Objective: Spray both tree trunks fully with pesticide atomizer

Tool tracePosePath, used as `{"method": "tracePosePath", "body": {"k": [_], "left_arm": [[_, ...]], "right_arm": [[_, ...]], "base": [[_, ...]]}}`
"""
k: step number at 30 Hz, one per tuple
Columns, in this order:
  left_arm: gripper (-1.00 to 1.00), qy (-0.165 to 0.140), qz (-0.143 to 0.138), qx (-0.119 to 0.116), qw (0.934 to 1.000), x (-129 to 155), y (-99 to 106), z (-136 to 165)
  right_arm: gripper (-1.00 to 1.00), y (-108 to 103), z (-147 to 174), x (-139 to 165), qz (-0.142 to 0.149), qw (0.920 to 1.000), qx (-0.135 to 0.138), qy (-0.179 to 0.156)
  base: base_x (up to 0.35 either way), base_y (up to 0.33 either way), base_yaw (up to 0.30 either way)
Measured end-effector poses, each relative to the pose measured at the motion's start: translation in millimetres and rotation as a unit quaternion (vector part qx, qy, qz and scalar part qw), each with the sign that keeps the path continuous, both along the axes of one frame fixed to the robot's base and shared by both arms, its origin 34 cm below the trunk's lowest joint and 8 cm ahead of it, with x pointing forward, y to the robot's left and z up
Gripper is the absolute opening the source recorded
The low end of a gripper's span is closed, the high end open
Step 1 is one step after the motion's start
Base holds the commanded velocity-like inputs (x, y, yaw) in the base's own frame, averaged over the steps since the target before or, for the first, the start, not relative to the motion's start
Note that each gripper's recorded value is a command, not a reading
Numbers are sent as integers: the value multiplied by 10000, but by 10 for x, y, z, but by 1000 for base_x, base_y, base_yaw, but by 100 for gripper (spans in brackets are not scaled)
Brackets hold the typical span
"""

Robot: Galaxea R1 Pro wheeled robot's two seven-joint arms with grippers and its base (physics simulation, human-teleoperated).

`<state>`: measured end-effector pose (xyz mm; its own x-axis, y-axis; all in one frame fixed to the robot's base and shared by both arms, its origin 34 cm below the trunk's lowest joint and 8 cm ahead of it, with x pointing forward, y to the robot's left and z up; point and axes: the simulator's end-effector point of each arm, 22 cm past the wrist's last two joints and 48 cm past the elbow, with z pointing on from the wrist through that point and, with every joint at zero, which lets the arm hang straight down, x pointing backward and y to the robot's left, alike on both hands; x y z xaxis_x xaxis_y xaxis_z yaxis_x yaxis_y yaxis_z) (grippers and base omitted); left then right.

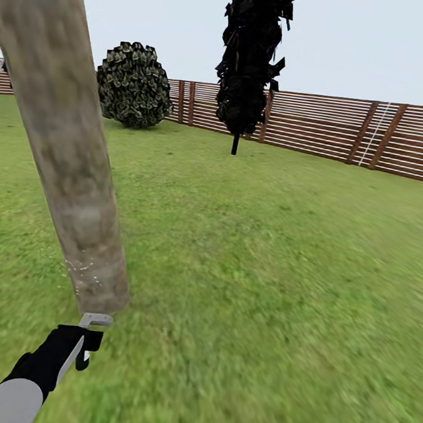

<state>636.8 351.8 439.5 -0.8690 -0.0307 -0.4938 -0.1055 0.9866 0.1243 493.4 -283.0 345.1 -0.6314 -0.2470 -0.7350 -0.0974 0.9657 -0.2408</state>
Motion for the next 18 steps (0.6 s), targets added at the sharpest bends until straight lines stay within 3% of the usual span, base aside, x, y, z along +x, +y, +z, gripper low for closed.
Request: {"method": "tracePosePath", "body": {"k": [6, 7, 8, 9, 14, 18], "left_arm": [[-100, -41, -29, -30, 10000, 30, -60, 20], [-100, -64, -13, -5, 10000, 53, -16, 48], [-100, -157, 81, 170, 9997, 98, 265, 167], [-100, -183, 107, 257, 9994, 107, 382, 207], [-100, -304, 100, 221, 9992, 187, 338, 286], [-100, -701, 88, 304, 9970, 420, 360, 609]], "right_arm": [[100, 0, 0, 0, -2, 10000, 1, 0], [100, 0, 0, 0, -1, 10000, 1, 0], [100, 0, -2, 0, -2, 10000, 2, 2], [100, 1, -3, 0, 1, 10000, 1, 3], [100, 0, -1, -1, -1, 10000, 2, 2], [100, 9, -1, -2, 5, 10000, 8, 3]], "base": [[0, -11, 0], [-157, 0, 0], [-265, 0, 0], [-291, 0, 0], [-70, 0, 0], [-3, 0, 0]]}}
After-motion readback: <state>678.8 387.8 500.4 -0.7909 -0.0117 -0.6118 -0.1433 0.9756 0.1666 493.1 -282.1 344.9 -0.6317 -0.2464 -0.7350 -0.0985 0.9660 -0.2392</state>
